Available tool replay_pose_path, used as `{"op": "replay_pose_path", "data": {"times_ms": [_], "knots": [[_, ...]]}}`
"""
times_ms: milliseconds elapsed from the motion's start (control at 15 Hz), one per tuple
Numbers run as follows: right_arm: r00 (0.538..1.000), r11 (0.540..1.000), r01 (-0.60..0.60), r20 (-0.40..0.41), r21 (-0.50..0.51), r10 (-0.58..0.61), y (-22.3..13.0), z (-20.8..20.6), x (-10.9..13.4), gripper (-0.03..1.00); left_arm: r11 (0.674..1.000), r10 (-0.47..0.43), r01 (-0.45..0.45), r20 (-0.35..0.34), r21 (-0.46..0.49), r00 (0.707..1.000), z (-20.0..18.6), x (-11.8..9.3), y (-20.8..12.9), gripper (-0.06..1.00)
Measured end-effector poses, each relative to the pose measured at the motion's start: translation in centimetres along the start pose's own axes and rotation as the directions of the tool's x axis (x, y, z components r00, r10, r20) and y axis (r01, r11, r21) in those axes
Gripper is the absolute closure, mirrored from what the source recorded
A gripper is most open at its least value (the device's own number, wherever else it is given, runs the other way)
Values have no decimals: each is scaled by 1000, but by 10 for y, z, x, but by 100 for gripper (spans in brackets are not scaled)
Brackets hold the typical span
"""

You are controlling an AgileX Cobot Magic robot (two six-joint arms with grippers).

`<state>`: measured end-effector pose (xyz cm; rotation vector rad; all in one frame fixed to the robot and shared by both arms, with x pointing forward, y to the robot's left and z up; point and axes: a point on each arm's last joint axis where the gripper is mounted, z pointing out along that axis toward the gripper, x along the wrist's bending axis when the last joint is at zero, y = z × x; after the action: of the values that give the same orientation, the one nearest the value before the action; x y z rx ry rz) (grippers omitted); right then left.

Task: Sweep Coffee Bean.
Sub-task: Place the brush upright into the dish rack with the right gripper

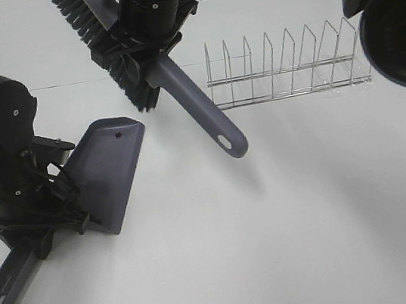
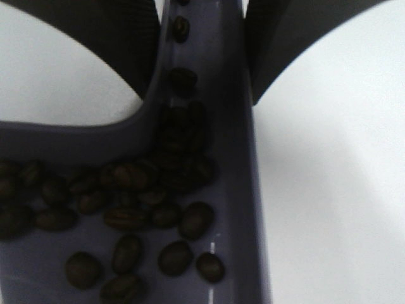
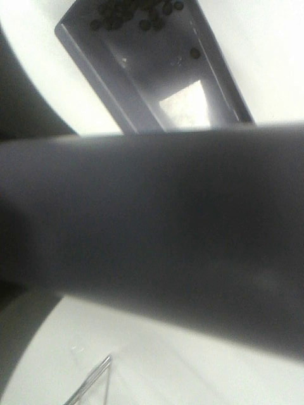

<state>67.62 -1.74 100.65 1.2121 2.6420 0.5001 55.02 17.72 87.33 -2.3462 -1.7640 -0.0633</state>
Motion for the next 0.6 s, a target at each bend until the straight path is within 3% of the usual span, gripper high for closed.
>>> {"op": "replay_pose_path", "data": {"times_ms": [333, 600], "knots": [[985, 984, -168, 39, 56, 166, -29, -35, -33, 62, 1000, -22, 21, 27, 7, 999, 0, -2, -1, 61], [952, 941, -305, 84, 149, 295, -92, -77, -68, 62, 999, -47, 47, 57, 11, 997, 0, -5, -1, 61]]}}
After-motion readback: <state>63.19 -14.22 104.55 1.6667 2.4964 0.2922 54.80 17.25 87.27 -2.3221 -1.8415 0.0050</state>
